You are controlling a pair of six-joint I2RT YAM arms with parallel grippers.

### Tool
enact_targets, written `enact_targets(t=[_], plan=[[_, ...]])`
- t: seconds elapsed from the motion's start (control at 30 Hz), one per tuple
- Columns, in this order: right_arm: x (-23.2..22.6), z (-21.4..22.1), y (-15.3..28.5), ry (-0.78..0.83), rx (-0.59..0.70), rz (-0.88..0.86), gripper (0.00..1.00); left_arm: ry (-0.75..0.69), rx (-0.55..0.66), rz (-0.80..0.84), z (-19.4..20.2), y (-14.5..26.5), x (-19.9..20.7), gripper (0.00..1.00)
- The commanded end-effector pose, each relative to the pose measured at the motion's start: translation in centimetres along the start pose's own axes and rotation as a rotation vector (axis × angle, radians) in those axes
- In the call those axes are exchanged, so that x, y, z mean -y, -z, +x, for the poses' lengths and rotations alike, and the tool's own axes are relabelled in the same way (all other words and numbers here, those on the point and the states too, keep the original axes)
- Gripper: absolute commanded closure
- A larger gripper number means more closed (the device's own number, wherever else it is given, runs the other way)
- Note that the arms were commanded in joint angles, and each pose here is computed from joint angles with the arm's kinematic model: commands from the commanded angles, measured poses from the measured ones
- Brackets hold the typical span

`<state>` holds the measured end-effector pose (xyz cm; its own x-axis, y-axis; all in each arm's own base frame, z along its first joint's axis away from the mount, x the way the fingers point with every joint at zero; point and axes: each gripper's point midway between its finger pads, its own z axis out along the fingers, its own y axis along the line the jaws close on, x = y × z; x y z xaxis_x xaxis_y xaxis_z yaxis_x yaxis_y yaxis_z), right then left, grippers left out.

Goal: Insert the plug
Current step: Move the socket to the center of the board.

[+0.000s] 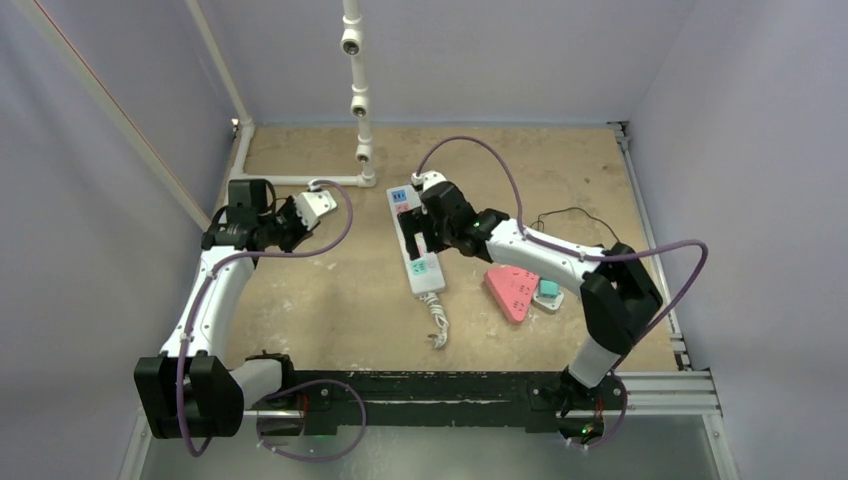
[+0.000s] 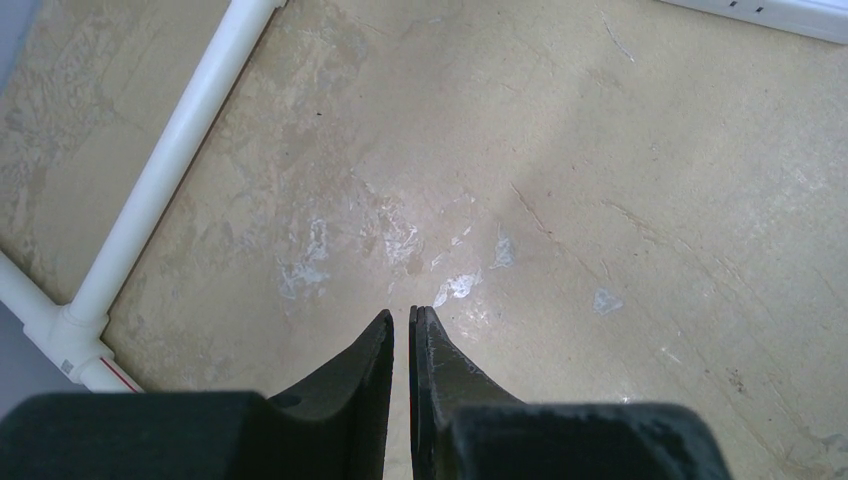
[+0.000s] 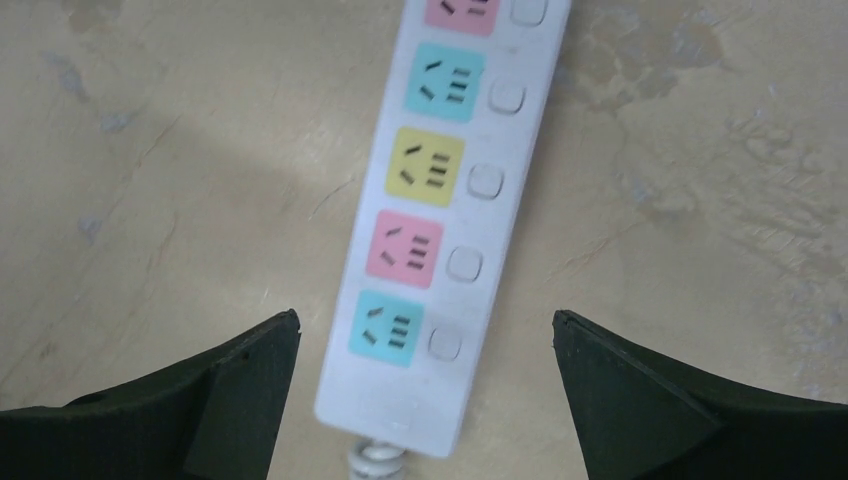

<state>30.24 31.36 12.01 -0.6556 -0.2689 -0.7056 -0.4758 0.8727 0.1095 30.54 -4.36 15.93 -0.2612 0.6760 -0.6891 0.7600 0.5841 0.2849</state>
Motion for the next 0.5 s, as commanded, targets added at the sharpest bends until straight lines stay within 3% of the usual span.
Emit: enact_targets(t=[0.0,0.27,0.47], plan=[[1.3,-2.1,-3.6,-0.001,0.005,-0.042,0.01,-0.038,0.038,-0.035,-1.9,0.9,-1.5,0.9],[1.2,-2.5,-7.7,0.023,-0.015,-0.118,0.01,-0.053,0.031,-0.065,-2.2,1.5,-2.2,0.9],[-0.4,-2.9,-8.3,0.013,0.002,-0.206,0.01,-0.063,0.027,-0.07,-2.2,1.6,-2.3,0.89]])
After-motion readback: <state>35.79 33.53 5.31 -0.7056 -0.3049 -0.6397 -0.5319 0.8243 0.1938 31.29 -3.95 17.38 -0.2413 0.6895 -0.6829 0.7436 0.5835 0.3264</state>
